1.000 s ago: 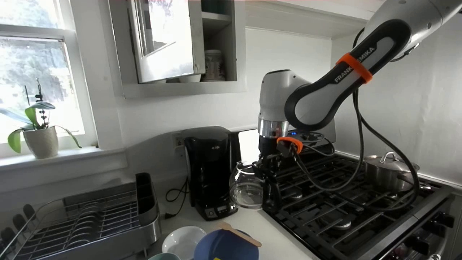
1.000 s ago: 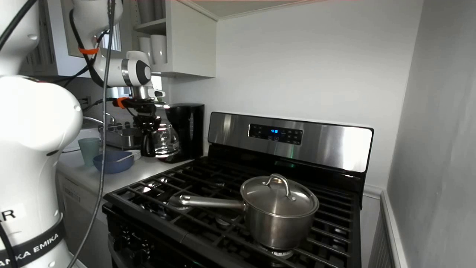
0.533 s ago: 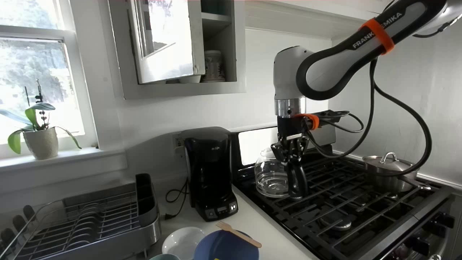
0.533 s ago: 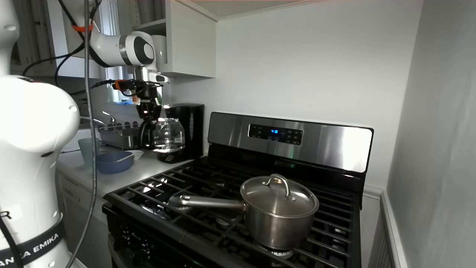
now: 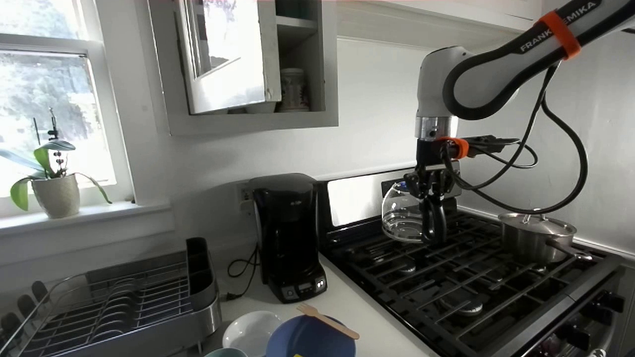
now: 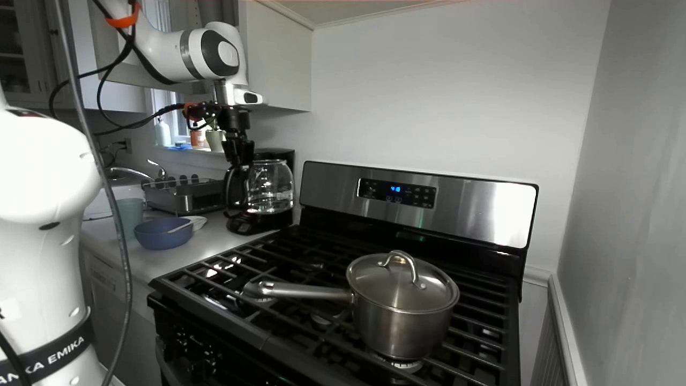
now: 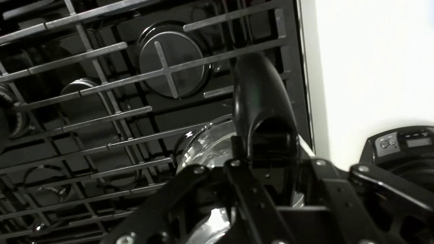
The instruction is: Put the kettle on the stove
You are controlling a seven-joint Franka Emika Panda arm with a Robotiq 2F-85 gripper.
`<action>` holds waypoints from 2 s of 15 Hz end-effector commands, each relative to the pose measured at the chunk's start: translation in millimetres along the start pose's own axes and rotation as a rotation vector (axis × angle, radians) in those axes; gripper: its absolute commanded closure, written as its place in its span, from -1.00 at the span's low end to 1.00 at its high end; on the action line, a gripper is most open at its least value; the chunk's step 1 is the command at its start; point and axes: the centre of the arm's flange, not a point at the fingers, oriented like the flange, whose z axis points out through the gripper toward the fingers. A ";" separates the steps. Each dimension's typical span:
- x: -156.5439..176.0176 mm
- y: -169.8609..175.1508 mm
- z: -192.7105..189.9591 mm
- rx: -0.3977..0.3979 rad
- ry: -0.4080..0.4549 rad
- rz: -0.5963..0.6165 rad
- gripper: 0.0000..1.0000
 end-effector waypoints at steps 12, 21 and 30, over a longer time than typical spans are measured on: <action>12.7 16.9 12.1 0.013 -0.021 0.036 0.84; 36.6 64.6 35.6 0.063 -0.064 0.146 0.84; 55.5 59.8 72.5 0.075 -0.025 0.178 0.84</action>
